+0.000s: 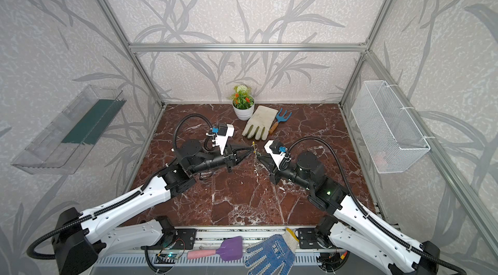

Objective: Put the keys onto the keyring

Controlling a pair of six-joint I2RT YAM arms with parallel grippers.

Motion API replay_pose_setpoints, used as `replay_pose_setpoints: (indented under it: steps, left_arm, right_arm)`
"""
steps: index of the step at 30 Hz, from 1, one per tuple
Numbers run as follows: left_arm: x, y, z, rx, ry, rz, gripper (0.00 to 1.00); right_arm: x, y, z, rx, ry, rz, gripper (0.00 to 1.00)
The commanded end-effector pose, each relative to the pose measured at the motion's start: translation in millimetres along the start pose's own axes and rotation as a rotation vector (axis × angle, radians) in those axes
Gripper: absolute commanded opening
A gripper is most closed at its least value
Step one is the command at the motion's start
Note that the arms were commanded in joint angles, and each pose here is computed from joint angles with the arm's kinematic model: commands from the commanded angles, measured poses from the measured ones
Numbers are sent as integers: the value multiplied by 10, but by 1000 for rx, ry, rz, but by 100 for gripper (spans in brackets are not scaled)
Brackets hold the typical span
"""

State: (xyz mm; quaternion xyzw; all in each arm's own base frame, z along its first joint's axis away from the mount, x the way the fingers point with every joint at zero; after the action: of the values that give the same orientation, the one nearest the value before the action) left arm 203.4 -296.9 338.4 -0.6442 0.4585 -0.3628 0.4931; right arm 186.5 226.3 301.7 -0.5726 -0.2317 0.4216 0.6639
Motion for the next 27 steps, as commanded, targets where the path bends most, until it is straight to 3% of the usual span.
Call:
replay_pose_setpoints:
  steps: [1,27]
  left_arm:
    - [-51,-154,-125,37,52,-51,0]
    - [-60,19,-163,48,63,32,0]
  right_arm:
    - [-30,-108,3,13,10,-15,0]
    - [-54,-310,1,8,9,-10,0]
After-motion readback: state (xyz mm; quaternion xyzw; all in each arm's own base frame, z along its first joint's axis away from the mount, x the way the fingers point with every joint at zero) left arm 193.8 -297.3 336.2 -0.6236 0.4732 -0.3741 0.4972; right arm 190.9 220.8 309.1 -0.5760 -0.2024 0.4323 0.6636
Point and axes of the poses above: each gripper's point midway between its finger pads, its own x axis out along the fingers, its own z axis along the line the jaws close on, y = z × x, the point moved 3 cm from there along -x, back along the fingers, and after that the axes turned 11 degrees about x, right-handed, at the moved point
